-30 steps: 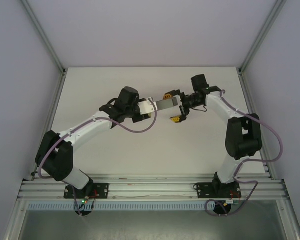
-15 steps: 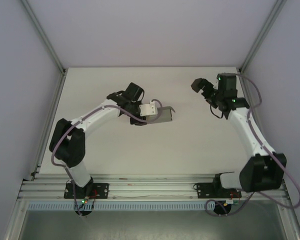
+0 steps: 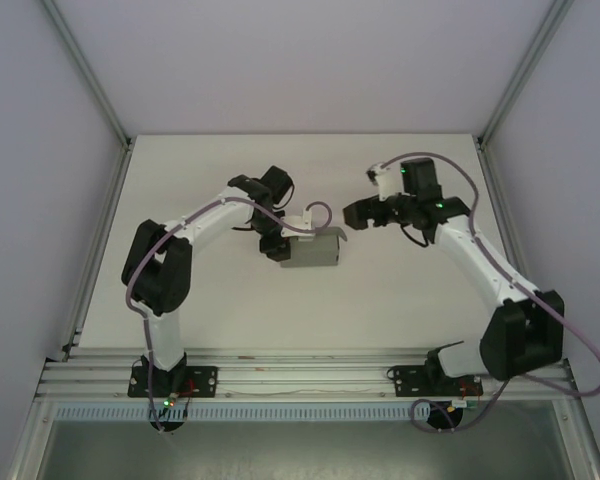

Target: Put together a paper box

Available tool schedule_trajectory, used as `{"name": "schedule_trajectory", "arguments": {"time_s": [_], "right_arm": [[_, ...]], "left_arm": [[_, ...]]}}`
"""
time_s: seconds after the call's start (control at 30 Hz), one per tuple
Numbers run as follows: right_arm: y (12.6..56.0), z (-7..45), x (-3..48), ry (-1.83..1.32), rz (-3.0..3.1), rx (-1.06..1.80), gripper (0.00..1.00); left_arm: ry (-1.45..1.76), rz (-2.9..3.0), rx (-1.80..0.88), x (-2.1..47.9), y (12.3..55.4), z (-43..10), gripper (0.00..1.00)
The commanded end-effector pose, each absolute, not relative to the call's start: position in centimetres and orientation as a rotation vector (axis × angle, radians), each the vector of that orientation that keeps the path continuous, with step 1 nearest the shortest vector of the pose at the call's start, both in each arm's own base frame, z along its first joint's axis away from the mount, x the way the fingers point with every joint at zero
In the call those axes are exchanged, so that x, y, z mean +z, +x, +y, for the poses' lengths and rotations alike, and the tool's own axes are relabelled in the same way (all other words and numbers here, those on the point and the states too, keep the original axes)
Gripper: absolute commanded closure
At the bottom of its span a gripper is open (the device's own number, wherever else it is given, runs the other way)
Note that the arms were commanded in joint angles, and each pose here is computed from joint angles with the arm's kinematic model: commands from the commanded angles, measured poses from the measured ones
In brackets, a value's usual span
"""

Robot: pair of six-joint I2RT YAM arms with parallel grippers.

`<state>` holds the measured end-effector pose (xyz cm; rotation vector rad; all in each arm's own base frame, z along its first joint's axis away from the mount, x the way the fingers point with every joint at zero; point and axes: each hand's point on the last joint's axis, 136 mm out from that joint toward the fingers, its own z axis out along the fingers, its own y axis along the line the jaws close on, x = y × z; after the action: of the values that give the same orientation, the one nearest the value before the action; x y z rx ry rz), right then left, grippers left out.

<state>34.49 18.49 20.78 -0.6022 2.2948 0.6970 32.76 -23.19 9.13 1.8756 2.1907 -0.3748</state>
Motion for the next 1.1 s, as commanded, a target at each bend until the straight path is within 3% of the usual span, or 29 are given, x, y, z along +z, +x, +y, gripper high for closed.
{"name": "schedule_trajectory", "arguments": {"time_s": [0.0,0.27,0.37,0.7,1.07], "right_arm": [[33.4,19.0,18.7,-0.772,2.383,0.620,0.22],[32.6,20.8,15.8,-0.932,2.484,0.535,0.45],[33.0,21.0,15.7,-0.917,2.489,0.502,0.62],[33.4,21.3,14.6,-0.791,2.550,0.458,0.99],[34.6,22.4,14.7,-0.232,2.477,0.585,1.00]], "left_arm": [[1.880,2.207,-0.423,9.1,32.7,-23.4,0.61],[1.862,2.227,-0.415,8.7,33.0,-23.4,0.61],[1.852,2.234,-0.401,8.6,33.2,-23.3,0.61],[1.736,2.266,-0.386,8.9,34.5,-23.9,0.61],[1.668,2.301,-0.336,8.7,35.5,-23.9,0.60]]}}
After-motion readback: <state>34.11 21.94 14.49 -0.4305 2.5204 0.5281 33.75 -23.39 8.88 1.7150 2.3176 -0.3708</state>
